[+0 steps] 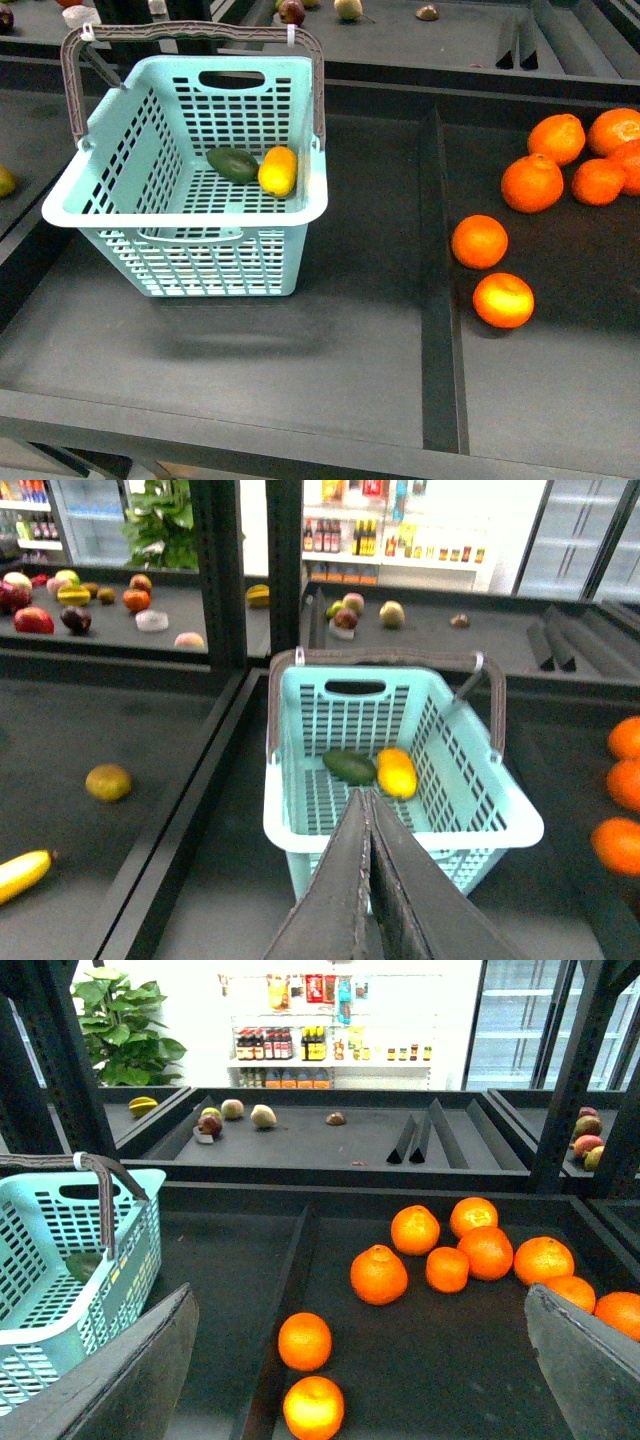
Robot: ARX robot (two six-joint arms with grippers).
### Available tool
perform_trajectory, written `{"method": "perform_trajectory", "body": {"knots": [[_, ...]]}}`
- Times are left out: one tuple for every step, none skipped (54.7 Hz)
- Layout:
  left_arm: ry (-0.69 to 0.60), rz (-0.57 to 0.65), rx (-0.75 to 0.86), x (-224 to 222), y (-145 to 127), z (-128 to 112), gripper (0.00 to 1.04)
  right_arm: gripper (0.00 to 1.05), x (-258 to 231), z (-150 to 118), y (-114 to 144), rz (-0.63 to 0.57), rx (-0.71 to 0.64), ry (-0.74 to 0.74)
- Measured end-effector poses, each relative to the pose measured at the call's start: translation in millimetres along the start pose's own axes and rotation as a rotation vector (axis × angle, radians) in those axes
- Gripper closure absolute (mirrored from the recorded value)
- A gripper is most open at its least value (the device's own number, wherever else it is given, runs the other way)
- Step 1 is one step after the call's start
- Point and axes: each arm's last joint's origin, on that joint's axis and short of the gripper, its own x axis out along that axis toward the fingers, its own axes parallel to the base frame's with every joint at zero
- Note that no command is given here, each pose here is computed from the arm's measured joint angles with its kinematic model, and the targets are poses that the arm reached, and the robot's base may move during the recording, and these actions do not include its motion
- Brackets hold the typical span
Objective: Pick mango and avocado into basket
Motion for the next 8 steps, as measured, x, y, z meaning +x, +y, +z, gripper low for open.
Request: {"method": "perform_trajectory", "body": {"knots": [[0.014, -0.001, 0.000, -1.9, 0.0, -1.7, 1.02, 0.08, 0.0, 0.0, 0.0, 0.000, 0.000, 0.000], [0.023, -0.001, 0.000, -4.6, 0.0, -3.1, 1.02, 0.08, 0.0, 0.0, 0.0, 0.000, 0.000, 0.000], [0.012, -0.001, 0.000, -6.6, 0.0, -2.6, 1.02, 0.08, 0.0, 0.0, 0.0, 0.000, 0.000, 0.000], [0.002, -0.001, 0.001, -7.4, 0.0, -1.8, 1.02, 0.08, 0.0, 0.0, 0.0, 0.000, 0.000, 0.000], [-0.004, -0.001, 0.000, -8.0, 0.0, -1.4, 1.02, 0.08, 0.0, 0.0, 0.0, 0.000, 0.000, 0.000], [-0.005, -0.001, 0.000, -8.2, 0.0, -1.3, 1.02, 0.08, 0.0, 0.0, 0.0, 0.000, 0.000, 0.000], [-0.005, -0.001, 0.000, -8.2, 0.0, -1.4, 1.02, 0.08, 0.0, 0.0, 0.0, 0.000, 0.000, 0.000], [-0.004, -0.001, 0.000, -8.2, 0.0, -1.5, 1.02, 0.08, 0.0, 0.0, 0.0, 0.000, 0.000, 0.000]]}}
